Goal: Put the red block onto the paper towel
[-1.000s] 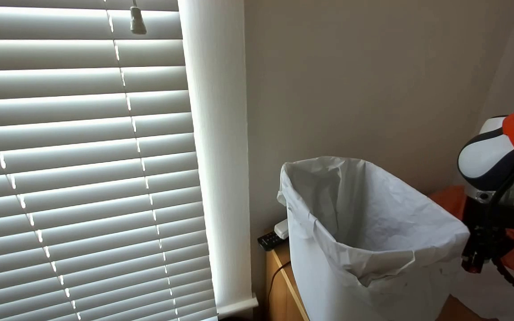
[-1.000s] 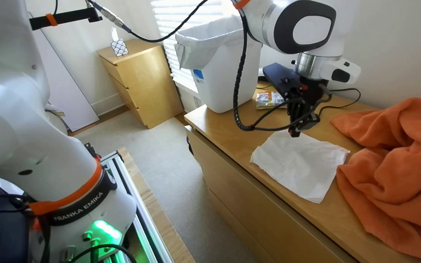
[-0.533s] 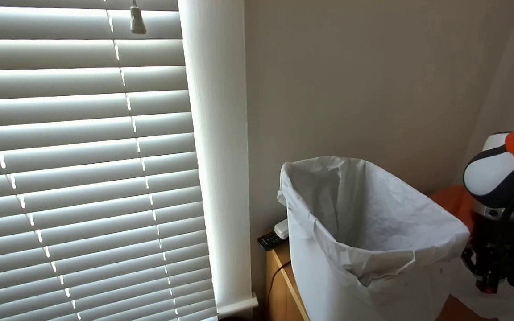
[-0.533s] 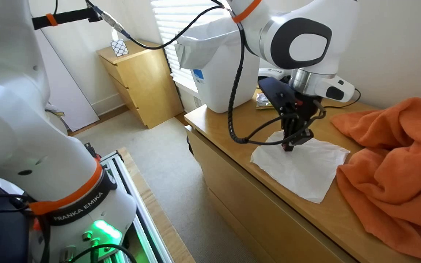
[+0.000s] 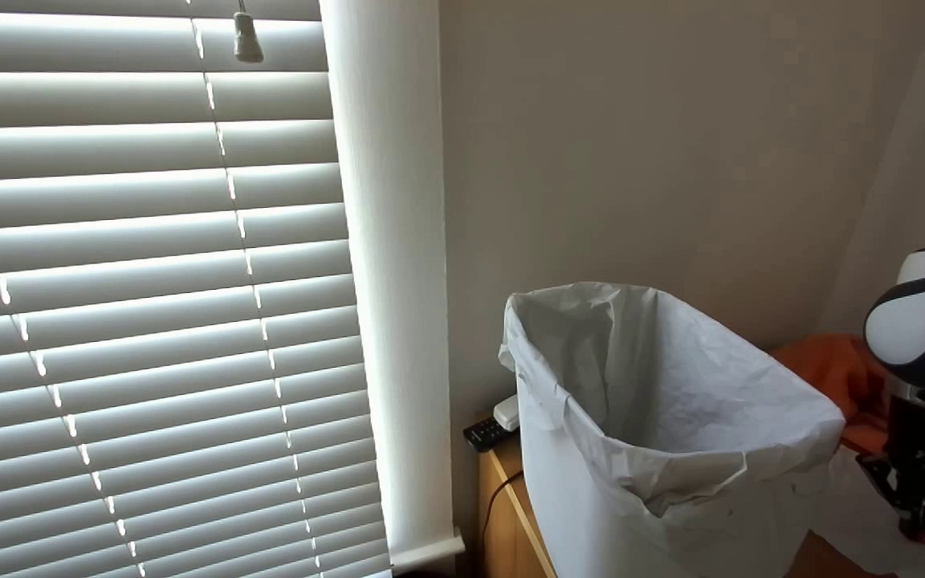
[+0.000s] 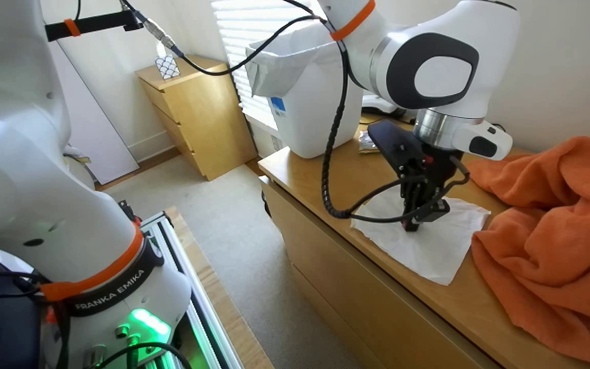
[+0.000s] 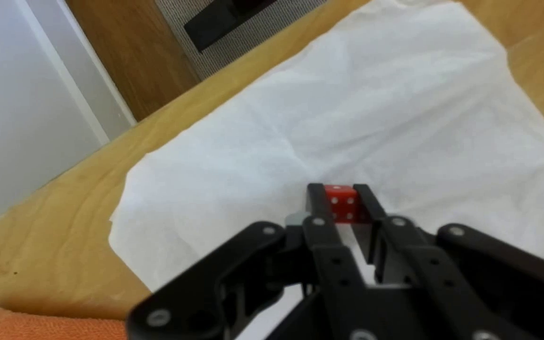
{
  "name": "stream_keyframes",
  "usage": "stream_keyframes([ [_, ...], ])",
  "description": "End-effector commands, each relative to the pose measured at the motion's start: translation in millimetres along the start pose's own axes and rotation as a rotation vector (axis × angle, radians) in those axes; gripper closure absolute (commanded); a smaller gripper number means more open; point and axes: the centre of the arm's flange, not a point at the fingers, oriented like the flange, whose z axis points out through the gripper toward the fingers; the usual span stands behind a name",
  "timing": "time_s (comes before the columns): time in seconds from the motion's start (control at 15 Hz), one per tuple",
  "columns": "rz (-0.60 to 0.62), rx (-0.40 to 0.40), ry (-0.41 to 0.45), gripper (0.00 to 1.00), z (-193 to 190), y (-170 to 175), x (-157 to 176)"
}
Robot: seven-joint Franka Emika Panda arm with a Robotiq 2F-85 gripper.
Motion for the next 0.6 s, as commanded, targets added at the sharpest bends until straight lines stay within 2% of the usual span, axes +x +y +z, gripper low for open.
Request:
stream_keyframes([
  [0.0, -0.002, 0.014, 0.014, 0.51, 0.9, 4.5, -3.9],
  [0.2, 0.018, 0.05, 0.058, 0.28, -18.6, 1.9, -4.2],
  [0.4, 0.016, 0.046, 0.118, 0.04, -49.8, 0.2, -5.0],
  [0.53, 0.023, 0.035, 0.124, 0.0, -62.8, 0.1, -2.6],
])
